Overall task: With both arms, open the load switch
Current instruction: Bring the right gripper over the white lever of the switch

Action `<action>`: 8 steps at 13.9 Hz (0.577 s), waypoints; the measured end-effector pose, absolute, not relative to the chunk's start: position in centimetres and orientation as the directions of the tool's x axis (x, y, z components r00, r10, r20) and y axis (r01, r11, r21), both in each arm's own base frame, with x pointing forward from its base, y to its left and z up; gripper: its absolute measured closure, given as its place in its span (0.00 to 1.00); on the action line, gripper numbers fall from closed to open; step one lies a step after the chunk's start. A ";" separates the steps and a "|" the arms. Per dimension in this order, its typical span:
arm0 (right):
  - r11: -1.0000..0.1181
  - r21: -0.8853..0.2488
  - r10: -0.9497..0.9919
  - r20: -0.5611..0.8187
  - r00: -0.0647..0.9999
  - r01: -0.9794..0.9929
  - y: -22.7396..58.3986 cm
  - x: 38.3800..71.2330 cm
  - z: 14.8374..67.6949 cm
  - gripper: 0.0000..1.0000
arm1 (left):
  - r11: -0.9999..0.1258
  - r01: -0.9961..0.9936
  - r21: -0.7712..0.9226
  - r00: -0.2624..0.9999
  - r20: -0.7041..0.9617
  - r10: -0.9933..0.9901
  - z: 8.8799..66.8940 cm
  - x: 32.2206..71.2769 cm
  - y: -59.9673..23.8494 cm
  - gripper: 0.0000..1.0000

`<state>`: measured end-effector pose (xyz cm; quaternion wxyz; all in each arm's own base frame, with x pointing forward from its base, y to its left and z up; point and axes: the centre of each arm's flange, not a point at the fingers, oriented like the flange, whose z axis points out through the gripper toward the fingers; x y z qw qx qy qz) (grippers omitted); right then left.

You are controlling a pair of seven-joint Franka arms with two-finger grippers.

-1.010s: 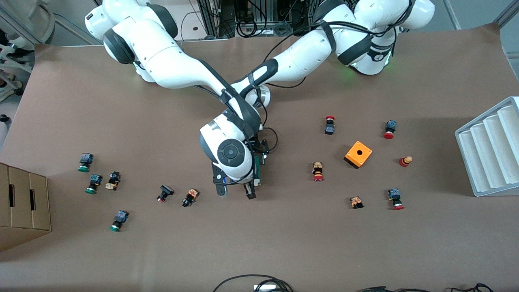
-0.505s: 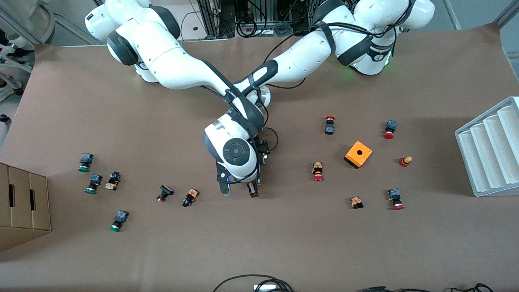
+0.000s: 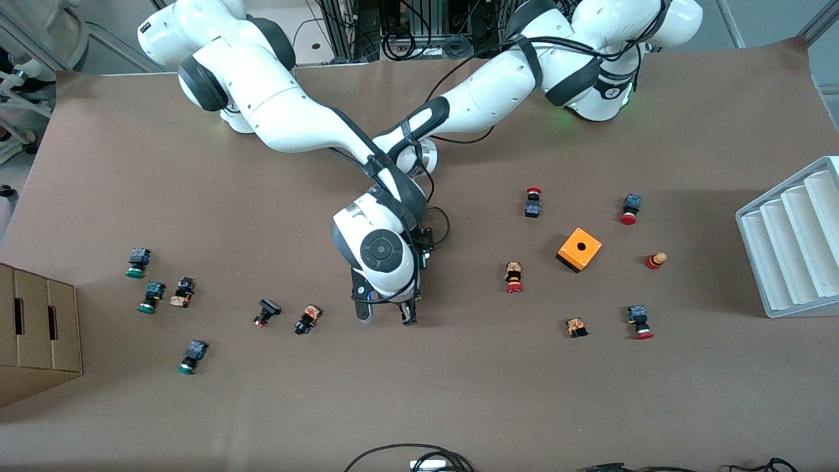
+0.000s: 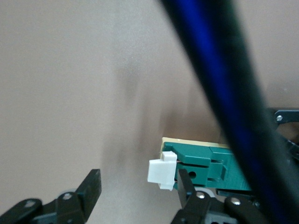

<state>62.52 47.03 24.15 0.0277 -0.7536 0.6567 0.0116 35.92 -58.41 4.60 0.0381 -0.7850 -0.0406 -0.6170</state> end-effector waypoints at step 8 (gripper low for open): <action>-0.114 0.014 -0.992 -0.062 0.113 -0.993 47.3 62.0 23.2 0.30 | -0.994 0.105 -0.030 0.200 0.980 -0.009 4.0 36.4 -57.8 0.46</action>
